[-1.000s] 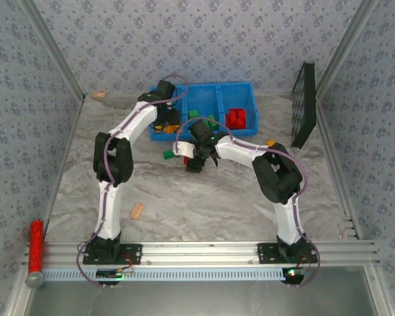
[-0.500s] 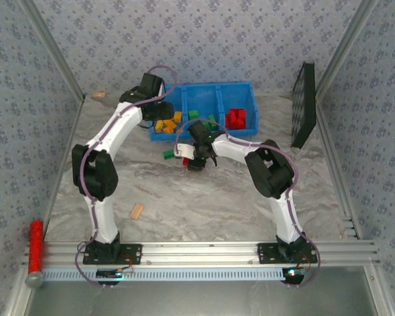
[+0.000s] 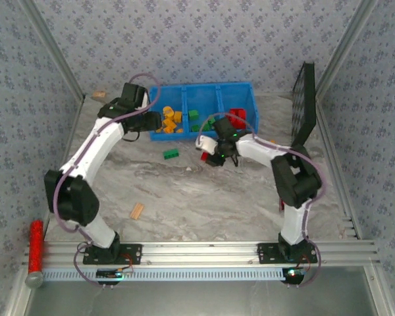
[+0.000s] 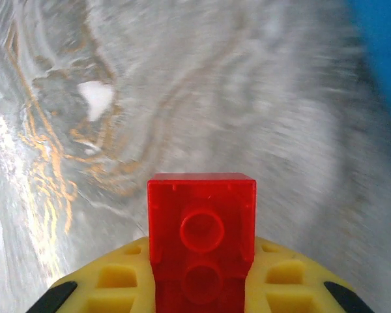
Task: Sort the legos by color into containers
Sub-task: Pick up the lego from the center of the table, then place the lego in the container.
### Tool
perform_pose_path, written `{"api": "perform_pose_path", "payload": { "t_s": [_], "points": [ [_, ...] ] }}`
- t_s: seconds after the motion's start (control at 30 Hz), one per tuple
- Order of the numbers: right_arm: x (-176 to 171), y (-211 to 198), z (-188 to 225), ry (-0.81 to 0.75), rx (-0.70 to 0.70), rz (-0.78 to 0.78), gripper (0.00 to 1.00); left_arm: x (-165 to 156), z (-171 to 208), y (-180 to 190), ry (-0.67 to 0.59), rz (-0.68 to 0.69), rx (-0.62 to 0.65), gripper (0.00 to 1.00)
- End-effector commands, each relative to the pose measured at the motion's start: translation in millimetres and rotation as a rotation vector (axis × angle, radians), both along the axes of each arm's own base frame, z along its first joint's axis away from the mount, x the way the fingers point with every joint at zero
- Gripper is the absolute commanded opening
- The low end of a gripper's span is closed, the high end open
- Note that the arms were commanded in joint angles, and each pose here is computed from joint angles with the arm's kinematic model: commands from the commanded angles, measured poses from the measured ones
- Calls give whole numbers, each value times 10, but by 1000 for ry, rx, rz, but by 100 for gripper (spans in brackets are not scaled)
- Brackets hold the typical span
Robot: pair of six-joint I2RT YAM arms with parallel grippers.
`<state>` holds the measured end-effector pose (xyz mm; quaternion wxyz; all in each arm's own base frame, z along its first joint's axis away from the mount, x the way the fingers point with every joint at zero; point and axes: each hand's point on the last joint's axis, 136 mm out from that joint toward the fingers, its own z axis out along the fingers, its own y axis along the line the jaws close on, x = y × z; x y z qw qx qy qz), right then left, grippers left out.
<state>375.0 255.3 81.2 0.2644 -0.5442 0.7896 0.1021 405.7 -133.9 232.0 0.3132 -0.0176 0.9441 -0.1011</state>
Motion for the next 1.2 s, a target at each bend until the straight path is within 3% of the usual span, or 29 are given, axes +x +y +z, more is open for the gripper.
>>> {"api": "perform_pose_path", "payload": {
  "t_s": [0.0,0.27,0.57,0.7,0.9,1.0,1.17],
  "points": [
    [238,-272,525,-74,91,-156,13,-206,107,29,-17,-20,-24,61],
    [1150,-995,898,-220,97,-470,15,-477,-77,-137,65,-40,-150,62],
    [1856,-1165,688,-270,-29,-663,17,-650,-24,-182,91,-61,-163,64],
    [1978,-1215,511,-262,-91,-694,23,-718,-9,-325,93,-89,-165,65],
    [2010,-1227,459,-249,-81,-700,45,-777,-43,-741,103,-170,-132,67],
    [1954,-1177,629,-262,-29,-678,54,-767,-27,-970,98,-200,-128,67],
    [1756,-1165,1046,-267,36,-682,57,-724,9,-1359,74,-235,-115,68]
  ]
}}
